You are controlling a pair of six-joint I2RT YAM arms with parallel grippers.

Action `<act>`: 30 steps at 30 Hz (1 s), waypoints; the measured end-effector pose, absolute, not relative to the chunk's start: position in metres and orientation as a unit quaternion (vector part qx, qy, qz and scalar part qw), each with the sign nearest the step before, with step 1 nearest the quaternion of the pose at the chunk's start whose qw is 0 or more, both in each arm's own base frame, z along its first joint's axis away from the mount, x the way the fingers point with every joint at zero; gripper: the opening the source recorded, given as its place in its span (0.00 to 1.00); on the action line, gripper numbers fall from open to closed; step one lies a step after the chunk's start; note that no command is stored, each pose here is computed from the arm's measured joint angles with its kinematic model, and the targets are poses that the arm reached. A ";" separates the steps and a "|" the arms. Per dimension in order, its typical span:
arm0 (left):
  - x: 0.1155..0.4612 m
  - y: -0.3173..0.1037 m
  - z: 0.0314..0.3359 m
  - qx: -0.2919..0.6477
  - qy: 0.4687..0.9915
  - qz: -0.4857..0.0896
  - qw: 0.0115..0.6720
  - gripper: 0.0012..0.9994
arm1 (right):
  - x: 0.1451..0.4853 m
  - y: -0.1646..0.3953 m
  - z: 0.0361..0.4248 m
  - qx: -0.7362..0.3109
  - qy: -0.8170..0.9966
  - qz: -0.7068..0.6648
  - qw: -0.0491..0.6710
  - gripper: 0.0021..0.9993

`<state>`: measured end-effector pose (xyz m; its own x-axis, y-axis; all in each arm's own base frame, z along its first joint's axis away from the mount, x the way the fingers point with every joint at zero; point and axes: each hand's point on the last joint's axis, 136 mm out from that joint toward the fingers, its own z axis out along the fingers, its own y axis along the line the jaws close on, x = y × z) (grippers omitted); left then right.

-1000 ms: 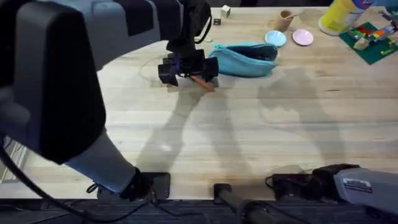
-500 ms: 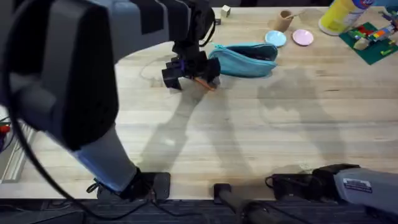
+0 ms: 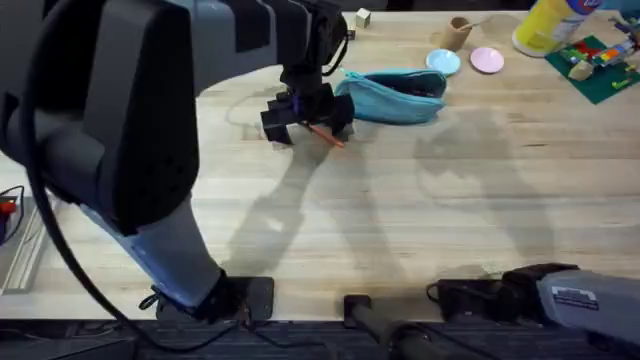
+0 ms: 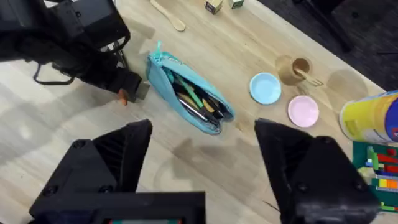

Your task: Unzip the bag, pick up the pens from the table one at a time and place them inside, then zip the bag closed.

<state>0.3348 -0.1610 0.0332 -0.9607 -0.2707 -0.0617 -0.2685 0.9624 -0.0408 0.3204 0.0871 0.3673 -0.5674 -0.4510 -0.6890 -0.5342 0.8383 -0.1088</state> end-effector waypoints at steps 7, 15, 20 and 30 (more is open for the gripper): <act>0.335 -0.162 0.033 -0.140 0.989 -0.020 0.033 0.47 | 0.320 0.087 0.367 -0.278 0.884 0.055 0.372 1.00; 0.336 -0.167 0.034 -0.143 0.989 -0.032 0.030 0.05 | 0.320 0.087 0.367 -0.278 0.884 0.055 0.372 1.00; 0.335 -0.167 0.035 -0.146 0.988 -0.034 0.028 0.04 | 0.320 0.087 0.367 -0.278 0.884 0.055 0.372 1.00; 0.330 -0.166 0.035 -0.159 0.987 -0.030 0.018 0.04 | 0.321 0.087 0.367 -0.278 0.884 0.055 0.372 1.00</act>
